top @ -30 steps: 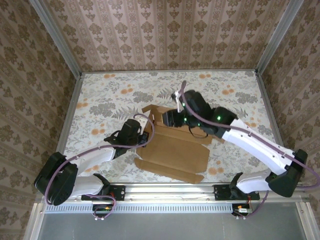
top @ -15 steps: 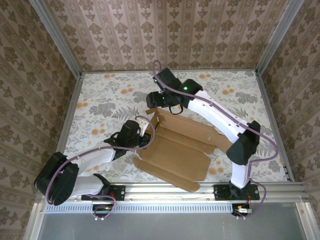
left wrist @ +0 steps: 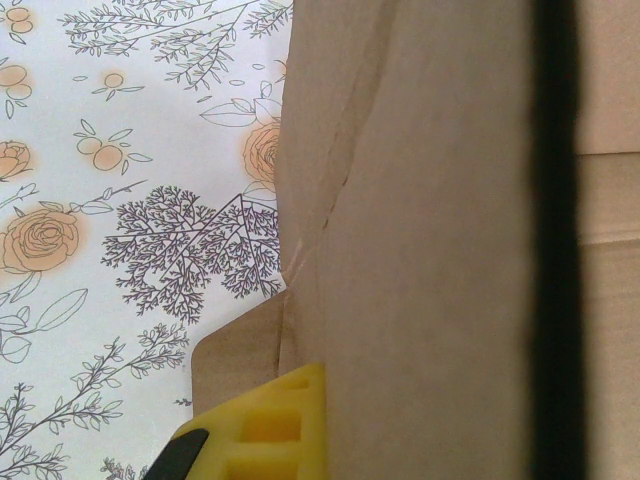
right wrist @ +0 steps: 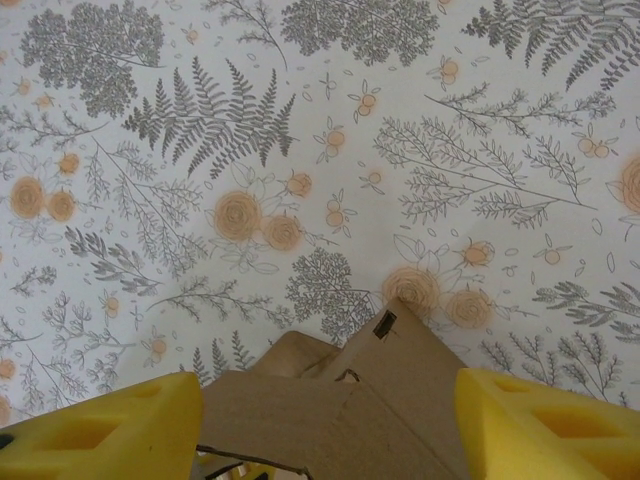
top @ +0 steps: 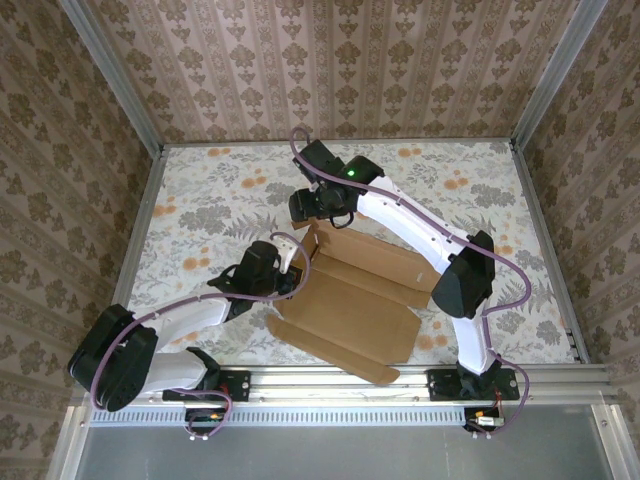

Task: Fold the paper box

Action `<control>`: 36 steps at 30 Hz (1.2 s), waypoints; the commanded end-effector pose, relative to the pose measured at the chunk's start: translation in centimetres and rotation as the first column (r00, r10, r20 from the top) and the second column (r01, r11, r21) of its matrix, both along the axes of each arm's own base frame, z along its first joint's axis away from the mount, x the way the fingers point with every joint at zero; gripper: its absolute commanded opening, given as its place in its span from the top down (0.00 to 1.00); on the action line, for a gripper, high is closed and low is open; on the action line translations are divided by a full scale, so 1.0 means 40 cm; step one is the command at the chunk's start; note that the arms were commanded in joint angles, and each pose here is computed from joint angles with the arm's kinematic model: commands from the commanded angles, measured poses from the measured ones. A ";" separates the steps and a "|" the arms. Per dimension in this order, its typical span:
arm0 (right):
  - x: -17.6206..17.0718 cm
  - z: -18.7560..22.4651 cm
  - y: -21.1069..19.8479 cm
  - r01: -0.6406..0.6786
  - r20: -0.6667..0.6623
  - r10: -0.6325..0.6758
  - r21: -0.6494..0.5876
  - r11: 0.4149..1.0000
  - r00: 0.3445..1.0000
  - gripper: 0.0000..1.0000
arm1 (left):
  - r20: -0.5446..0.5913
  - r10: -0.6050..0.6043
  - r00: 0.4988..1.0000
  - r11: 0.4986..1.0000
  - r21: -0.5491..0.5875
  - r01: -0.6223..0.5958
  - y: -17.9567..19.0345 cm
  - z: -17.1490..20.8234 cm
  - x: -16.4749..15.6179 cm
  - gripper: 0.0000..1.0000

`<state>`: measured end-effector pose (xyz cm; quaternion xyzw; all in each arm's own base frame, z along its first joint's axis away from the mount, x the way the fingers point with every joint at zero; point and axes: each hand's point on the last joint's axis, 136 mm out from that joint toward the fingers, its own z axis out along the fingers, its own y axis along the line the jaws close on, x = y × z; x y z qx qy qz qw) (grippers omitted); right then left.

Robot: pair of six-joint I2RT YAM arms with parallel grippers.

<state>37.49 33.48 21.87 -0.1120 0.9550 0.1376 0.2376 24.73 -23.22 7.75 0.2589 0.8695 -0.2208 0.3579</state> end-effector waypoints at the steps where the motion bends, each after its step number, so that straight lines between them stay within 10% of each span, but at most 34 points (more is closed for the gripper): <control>1: -0.005 -0.004 -0.030 0.002 -0.007 -0.002 -0.046 0.999 1.000 0.32 | -0.109 -0.016 0.994 0.997 0.077 0.024 0.034 -0.076 -0.053 1.00; 36: -0.049 0.032 -0.046 -0.069 0.103 0.064 0.044 0.997 0.993 0.56 | -0.130 -0.002 0.992 0.996 0.086 0.013 0.035 -0.072 -0.047 1.00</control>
